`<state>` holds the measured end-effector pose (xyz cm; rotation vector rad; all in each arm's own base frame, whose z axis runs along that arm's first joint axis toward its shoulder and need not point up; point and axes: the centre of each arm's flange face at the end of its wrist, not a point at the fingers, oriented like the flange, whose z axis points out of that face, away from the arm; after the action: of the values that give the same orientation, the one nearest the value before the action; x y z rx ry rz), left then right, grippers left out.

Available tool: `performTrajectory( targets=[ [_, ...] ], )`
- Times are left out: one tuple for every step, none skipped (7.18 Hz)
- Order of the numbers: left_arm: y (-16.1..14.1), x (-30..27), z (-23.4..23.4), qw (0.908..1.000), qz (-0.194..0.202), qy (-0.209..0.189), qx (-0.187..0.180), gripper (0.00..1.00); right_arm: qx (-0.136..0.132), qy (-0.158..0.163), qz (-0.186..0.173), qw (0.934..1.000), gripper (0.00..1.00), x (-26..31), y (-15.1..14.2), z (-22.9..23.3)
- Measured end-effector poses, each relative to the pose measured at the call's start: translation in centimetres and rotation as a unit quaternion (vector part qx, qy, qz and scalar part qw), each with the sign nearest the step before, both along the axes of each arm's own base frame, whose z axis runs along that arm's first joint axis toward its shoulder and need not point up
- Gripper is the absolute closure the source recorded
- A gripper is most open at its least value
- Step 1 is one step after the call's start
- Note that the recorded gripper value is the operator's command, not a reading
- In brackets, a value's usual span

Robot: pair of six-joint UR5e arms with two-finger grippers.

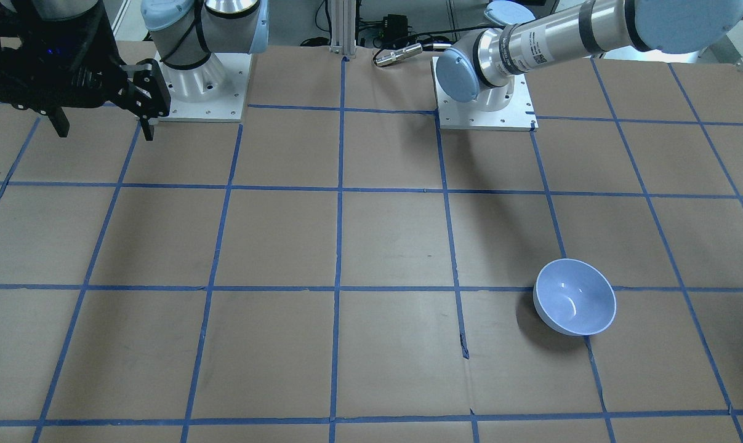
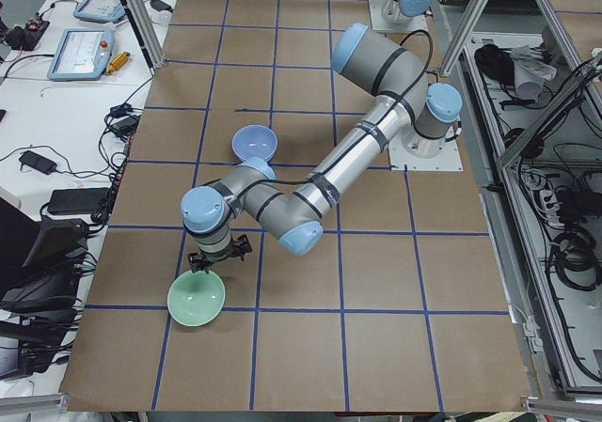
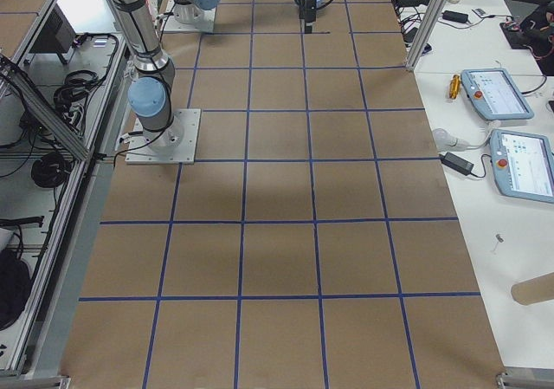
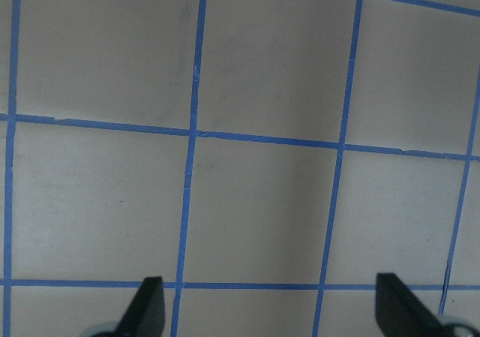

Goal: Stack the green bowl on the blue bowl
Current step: 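Lower the left gripper onto the pale green bowl rim and grasp it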

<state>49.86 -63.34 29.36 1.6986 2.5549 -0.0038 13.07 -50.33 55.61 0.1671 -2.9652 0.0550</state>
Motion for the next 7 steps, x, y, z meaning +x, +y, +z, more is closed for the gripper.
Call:
performTrajectory(
  targets=[
    [-0.7, 0.8, -0.8, 0.9999, -0.01, -0.005, -0.003, 0.0, 0.0, 0.0, 0.0, 1.0, 0.0, 0.0, 0.0, 0.0],
    [-1.2, 1.5, -1.6, 0.9998, -0.017, -0.008, -0.006, 0.0, 0.0, 0.0, 0.0, 1.0, 0.0, 0.0, 0.0, 0.0],
    [-1.5, 2.1, -2.5, 0.9996, -0.024, -0.011, -0.008, 0.0, 0.0, 0.0, 0.0, 1.0, 0.0, 0.0, 0.0, 0.0],
    [-1.7, 2.6, -3.3, 0.9993, -0.031, -0.015, -0.011, 0.0, 0.0, 0.0, 0.0, 1.0, 0.0, 0.0, 0.0, 0.0],
    [-1.7, 3.1, -4.3, 0.9992, -0.035, -0.015, -0.011, 0.0, 0.0, 0.0, 0.0, 1.0, 0.0, 0.0, 0.0, 0.0],
    [-1.5, 3.6, -5.4, 0.9993, -0.035, -0.011, -0.008, 0.0, 0.0, 0.0, 0.0, 1.0, 0.0, 0.0, 0.0, 0.0],
    [-1.3, 4.1, -6.6, 0.9993, -0.037, -0.006, -0.004, 0.0, 0.0, 0.0, 0.0, 1.0, 0.0, 0.0, 0.0, 0.0]
  ],
)
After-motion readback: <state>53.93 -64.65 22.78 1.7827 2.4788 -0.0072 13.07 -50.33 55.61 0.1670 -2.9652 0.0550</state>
